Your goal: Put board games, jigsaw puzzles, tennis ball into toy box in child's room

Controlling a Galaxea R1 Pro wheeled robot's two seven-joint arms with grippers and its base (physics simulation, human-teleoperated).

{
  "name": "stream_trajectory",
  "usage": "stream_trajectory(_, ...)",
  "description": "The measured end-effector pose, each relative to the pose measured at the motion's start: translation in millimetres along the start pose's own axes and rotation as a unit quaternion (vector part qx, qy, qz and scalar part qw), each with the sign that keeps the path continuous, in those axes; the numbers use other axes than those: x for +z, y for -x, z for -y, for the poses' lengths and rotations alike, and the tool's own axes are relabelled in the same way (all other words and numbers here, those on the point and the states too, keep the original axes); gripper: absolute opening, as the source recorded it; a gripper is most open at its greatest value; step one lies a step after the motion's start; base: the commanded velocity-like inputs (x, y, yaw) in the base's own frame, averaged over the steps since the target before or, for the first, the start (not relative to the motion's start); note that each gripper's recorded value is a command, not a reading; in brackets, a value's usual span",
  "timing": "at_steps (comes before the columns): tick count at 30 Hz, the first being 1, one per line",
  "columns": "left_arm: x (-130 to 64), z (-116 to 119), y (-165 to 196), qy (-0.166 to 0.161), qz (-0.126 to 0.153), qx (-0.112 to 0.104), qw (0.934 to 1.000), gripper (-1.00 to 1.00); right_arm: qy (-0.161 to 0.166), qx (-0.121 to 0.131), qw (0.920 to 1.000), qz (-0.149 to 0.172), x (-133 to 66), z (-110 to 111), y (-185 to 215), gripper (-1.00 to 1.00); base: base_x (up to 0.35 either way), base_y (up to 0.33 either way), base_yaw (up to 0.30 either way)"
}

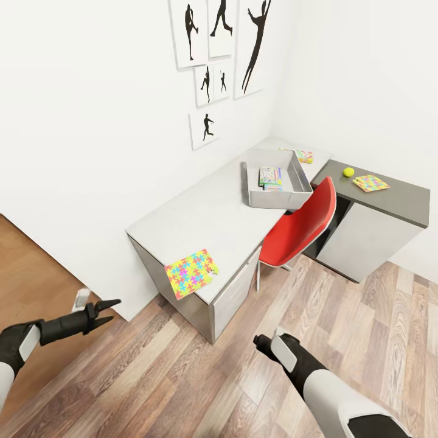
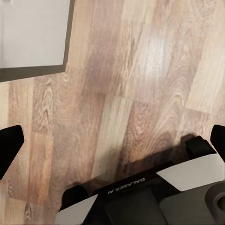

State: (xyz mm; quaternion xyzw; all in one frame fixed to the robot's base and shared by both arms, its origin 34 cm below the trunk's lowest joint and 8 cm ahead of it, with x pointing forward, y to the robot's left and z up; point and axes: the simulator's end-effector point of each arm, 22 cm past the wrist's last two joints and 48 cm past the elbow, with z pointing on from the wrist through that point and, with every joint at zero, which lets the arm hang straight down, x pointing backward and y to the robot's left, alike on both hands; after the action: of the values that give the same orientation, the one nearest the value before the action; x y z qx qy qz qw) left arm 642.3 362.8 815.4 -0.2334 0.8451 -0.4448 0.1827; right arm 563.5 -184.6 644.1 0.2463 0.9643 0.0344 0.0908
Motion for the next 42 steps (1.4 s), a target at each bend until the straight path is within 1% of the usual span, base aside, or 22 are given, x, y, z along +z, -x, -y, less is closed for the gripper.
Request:
stream_trajectory(1, -1.8, 6, -2, -0.019, -0.001, -0.005, 0.9998, 1.00, 0.003, 0.000, 1.0000, 0.003, 0.4, -1, 0, 1.00, 0.000, 0.000, 0.000)
stream_trajectory(3, -3.6, 13, -3, -0.040, -0.001, -0.007, 0.9992, 1.00, 0.006, 0.001, 1.0000, 0.004, 0.6, -1, -1, 1.00, 0.000, 0.000, 0.000)
stream_trajectory(5, -5.1, 20, -4, -0.060, -0.001, -0.007, 0.9982, 1.00, 0.007, 0.001, 1.0000, 0.006, 0.8, -1, -1, 1.00, 0.000, 0.000, 0.000)
stream_trajectory(6, -6.4, 27, -5, -0.079, 0.000, -0.004, 0.9969, 1.00, 0.008, 0.001, 0.9999, 0.007, 0.9, -2, -1, 1.00, 0.000, 0.000, 0.000)
stream_trajectory(11, -10.7, 42, -7, -0.120, 0.003, 0.005, 0.9928, 1.00, 0.010, 0.001, 0.9999, 0.009, 1.0, -2, 0, 1.00, 0.000, 0.000, 0.000)
stream_trajectory(14, -10.9, 47, -8, -0.133, 0.003, 0.007, 0.9911, 1.00, 0.010, 0.002, 0.9999, 0.010, 0.9, -2, 0, 1.00, 0.000, 0.000, 0.000)
stream_trajectory(19, -9.6, 51, -10, -0.142, 0.002, 0.008, 0.9898, 1.00, 0.011, 0.003, 0.9999, 0.010, 1.0, -2, 0, 1.00, 0.000, 0.000, 0.000)
stream_trajectory(23, -10.6, 52, -9, -0.144, 0.003, 0.009, 0.9895, 1.00, 0.006, 0.005, 0.9999, 0.012, 1.6, 6, 5, 1.00, 0.000, 0.000, 0.000)
stream_trajectory(28, -11.8, 52, -9, -0.144, 0.003, 0.009, 0.9895, 1.00, 0.004, 0.008, 0.9999, 0.014, 2.0, 11, 8, 1.00, 0.000, 0.000, 0.000)
stream_trajectory(37, -7.3, 48, -5, -0.145, 0.004, 0.009, 0.9894, 1.00, 0.017, 0.008, 0.9997, 0.015, 8.4, 6, 11, 1.00, 0.000, 0.000, 0.000)
stream_trajectory(42, -3.9, 46, -4, -0.145, 0.004, 0.009, 0.9893, 1.00, 0.034, 0.007, 0.9993, 0.015, 12.2, 0, 13, 1.00, 0.000, 0.000, 0.000)
